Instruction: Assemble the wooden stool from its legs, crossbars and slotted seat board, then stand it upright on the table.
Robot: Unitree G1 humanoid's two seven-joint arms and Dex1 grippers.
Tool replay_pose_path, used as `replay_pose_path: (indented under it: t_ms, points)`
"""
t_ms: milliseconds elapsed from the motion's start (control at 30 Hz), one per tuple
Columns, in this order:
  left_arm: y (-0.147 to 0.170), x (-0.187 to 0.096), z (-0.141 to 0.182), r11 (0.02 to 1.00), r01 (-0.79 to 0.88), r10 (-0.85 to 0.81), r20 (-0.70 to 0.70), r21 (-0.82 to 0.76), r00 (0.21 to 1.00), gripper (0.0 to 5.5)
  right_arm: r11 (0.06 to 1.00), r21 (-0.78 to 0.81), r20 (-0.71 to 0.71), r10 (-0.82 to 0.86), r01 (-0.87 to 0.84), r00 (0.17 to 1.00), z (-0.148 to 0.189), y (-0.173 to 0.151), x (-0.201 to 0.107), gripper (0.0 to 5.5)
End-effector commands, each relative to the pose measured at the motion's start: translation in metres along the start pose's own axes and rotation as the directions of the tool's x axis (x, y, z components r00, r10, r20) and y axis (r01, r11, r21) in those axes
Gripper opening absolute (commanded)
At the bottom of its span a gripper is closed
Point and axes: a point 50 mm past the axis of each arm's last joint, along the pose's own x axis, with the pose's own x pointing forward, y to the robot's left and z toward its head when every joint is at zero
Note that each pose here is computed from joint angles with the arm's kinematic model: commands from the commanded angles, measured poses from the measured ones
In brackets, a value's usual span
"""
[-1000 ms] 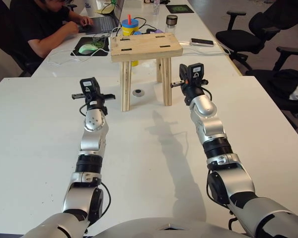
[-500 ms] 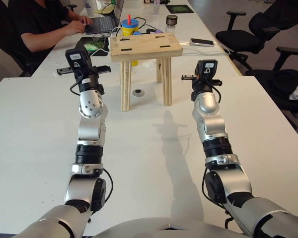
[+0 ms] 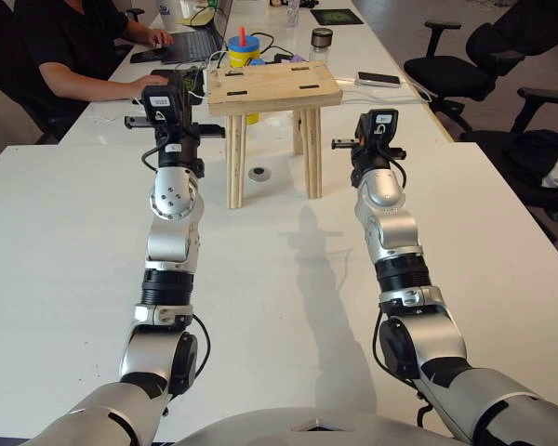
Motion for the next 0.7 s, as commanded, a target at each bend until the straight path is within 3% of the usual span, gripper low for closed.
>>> replay_pose_path:
  t_ms: [33,467,700]
  points:
    - [-0.0058,-0.0005,0.0026,0.999,0.041,-0.041,0.013,-0.015,0.999,0.02,1.000,-0.017,0.042,0.003,-0.002,0.999,0.0087,0.0057,0.0018,0.00]
    - [-0.0070,0.0016,0.0025,0.998,0.054,-0.054,0.008,-0.029,0.999,0.02,0.999,-0.019,0.039,0.045,-0.044,0.998,0.0055,0.0109,0.0007,0.00]
    - [-0.0001,0.0030,0.0039,0.999,-0.023,0.023,0.007,-0.035,1.000,0.02,0.999,-0.016,0.052,0.045,-0.044,0.998,0.0091,0.0120,0.0021,0.00]
